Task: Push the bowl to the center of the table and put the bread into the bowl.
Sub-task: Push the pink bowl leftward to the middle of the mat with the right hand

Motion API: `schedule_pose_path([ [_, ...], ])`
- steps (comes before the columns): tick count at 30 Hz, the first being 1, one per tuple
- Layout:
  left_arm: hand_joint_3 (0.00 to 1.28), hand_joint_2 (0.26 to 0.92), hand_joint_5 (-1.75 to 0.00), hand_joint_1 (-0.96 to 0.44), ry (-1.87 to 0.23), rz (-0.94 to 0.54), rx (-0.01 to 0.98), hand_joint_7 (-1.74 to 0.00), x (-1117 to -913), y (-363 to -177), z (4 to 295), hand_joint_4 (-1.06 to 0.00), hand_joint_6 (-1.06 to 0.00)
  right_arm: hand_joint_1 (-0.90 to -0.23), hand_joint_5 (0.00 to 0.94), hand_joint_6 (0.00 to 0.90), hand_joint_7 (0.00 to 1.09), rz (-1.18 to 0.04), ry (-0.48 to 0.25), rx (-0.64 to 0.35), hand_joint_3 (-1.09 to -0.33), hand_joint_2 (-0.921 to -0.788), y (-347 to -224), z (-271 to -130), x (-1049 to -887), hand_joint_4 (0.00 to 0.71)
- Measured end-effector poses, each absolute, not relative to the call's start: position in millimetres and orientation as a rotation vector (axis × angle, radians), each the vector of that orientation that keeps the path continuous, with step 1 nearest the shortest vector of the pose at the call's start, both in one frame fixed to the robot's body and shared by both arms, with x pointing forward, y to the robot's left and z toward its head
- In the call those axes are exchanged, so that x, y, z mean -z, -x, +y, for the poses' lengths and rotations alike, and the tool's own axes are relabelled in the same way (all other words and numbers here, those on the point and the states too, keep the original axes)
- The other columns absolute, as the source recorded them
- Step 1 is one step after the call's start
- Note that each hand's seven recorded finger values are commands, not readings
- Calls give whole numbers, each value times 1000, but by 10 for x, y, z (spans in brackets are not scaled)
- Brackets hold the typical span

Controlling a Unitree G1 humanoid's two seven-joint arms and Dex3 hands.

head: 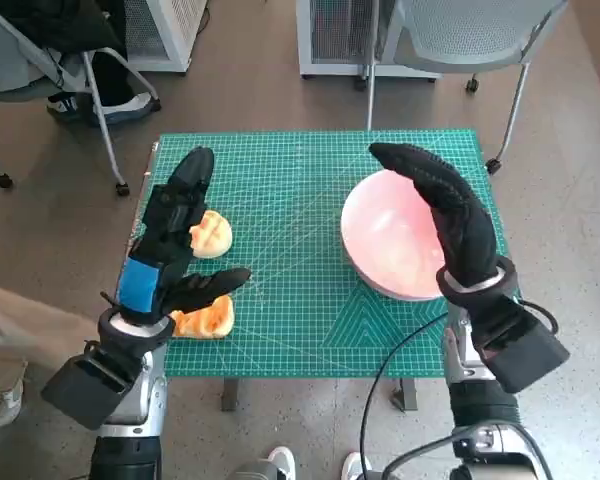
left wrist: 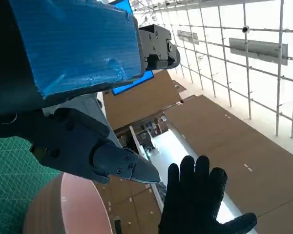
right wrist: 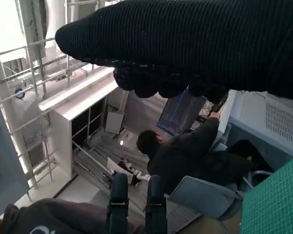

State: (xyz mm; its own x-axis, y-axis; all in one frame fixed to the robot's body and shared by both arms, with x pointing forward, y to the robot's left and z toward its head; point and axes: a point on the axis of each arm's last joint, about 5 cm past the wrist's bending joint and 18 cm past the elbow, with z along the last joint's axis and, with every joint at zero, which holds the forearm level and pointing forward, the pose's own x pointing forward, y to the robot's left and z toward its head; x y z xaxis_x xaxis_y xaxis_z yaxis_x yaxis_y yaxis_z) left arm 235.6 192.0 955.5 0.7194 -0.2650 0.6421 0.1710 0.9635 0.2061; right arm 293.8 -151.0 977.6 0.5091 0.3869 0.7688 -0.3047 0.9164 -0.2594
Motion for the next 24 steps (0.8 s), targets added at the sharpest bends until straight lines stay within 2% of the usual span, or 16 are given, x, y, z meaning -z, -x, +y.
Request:
schedule_pose_path([
  [3, 67, 921, -2, -579, -134, -724, 243, -345, -9547, -2369, 1916, -38, 1, -459, 0, -1, 506, -949, 99, -412, -694, -921, -2940, -1530, -9779, 152],
  [6, 84, 921, -2, -589, -130, -719, 246, -345, -9542, -2393, 1905, -38, 1, -457, 0, -1, 500, -932, 100, -386, -709, -921, -2975, -1623, -9790, 148],
  [11, 164, 921, -2, -620, -128, -723, 246, -348, -9546, -2402, 1905, -39, 1, -533, 0, -1, 492, -887, 89, -308, -747, -921, -3100, -1851, -9835, 138],
  [15, 179, 921, -2, -626, -127, -728, 246, -347, -9546, -2401, 1906, -39, 1, -553, 0, -1, 490, -854, 65, -244, -752, -921, -3177, -2010, -9869, 136],
  [24, 200, 921, -1, -628, -124, -727, 250, -348, -9542, -2410, 1898, -40, 1, -570, 1, 1, 489, -810, 37, -211, -757, -921, -3226, -2073, -9826, 138],
])
